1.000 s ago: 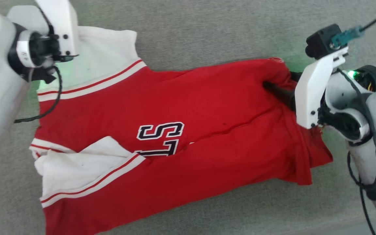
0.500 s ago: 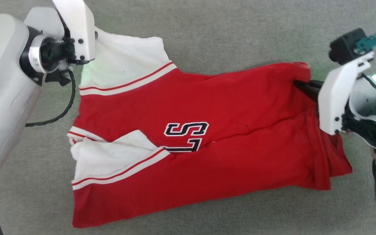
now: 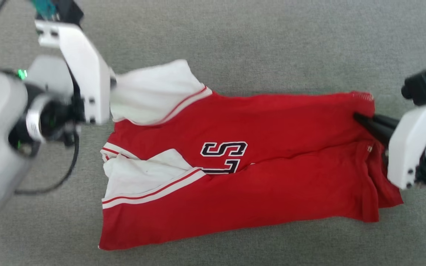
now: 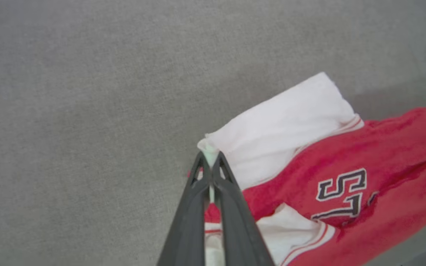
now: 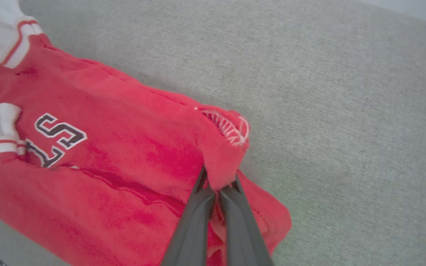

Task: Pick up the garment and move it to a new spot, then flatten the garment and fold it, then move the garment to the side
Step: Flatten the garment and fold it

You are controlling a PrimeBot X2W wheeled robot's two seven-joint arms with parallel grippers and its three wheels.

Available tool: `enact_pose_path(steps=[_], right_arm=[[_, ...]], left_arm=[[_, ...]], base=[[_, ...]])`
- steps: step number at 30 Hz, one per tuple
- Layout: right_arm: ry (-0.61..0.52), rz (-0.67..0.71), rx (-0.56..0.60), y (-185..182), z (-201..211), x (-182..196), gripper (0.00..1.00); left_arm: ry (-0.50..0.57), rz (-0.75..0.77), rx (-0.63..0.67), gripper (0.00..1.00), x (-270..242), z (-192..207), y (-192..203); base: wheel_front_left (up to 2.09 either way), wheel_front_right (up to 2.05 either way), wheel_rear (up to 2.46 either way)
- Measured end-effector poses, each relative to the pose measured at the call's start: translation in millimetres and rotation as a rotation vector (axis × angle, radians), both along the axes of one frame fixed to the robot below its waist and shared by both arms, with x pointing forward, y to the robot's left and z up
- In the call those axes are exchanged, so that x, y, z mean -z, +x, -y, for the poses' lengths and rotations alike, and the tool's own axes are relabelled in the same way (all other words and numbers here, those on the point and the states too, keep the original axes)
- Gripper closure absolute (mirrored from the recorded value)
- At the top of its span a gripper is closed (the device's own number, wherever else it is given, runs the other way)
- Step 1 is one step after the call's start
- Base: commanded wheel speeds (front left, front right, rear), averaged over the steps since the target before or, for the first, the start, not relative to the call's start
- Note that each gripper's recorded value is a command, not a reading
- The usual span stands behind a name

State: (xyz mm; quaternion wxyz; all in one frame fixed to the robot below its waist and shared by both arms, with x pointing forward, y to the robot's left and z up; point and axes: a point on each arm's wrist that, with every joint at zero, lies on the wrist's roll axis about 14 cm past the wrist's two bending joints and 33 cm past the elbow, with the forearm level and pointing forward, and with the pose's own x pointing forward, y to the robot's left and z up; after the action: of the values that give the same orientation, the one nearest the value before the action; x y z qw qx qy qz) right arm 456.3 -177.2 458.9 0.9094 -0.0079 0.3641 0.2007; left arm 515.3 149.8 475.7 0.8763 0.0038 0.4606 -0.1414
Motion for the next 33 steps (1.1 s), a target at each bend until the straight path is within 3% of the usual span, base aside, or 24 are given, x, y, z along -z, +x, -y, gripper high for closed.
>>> enact_pose_path(steps=[9, 19, 20, 21, 22, 24, 25, 26, 33], right_arm=[[0.052, -0.057, -0.004, -43.4, -1.8, 1.9, 1.00], [0.101, -0.209, 0.071, -78.2, -0.3, 40.8, 1.00], [0.108, -0.214, 0.078, -78.5, -1.3, 43.6, 0.91], [0.110, -0.223, 0.083, -79.3, -1.9, 47.3, 0.63], [0.104, -0.230, 0.083, -80.3, -2.3, 50.4, 0.00], [0.117, -0.241, 0.093, -80.5, -4.4, 53.8, 0.00], [0.122, -0.241, 0.092, -80.7, -6.1, 53.9, 0.00], [0.125, -0.240, 0.091, -80.6, -7.4, 53.3, 0.00], [0.141, -0.190, 0.127, -70.3, 5.4, 36.8, 0.00]], left_arm=[[0.027, -0.057, -0.003, 1.00, 5.5, -3.6, -72.8], [-0.010, -0.292, -0.050, 1.00, 55.1, -1.0, -153.9], [-0.010, -0.300, -0.058, 1.00, 59.3, -1.8, -155.9], [-0.016, -0.299, -0.067, 1.00, 62.3, -2.2, -155.2], [-0.026, -0.298, -0.075, 0.98, 64.5, -1.8, -154.7], [-0.038, -0.283, -0.080, 0.53, 68.3, -1.1, -152.2], [-0.043, -0.271, -0.079, 0.21, 68.8, -1.1, -150.1], [-0.050, -0.252, -0.081, 0.00, 68.6, -1.6, -146.5], [-0.119, -0.072, -0.092, 0.00, 54.5, 0.4, -118.7]], base=[[0.00, 0.00, 0.00], [0.00, 0.00, 0.00], [0.00, 0.00, 0.00], [0.00, 0.00, 0.00], [0.00, 0.00, 0.00], [0.00, 0.00, 0.00], [0.00, 0.00, 0.00], [0.00, 0.00, 0.00], [0.00, 0.00, 0.00]])
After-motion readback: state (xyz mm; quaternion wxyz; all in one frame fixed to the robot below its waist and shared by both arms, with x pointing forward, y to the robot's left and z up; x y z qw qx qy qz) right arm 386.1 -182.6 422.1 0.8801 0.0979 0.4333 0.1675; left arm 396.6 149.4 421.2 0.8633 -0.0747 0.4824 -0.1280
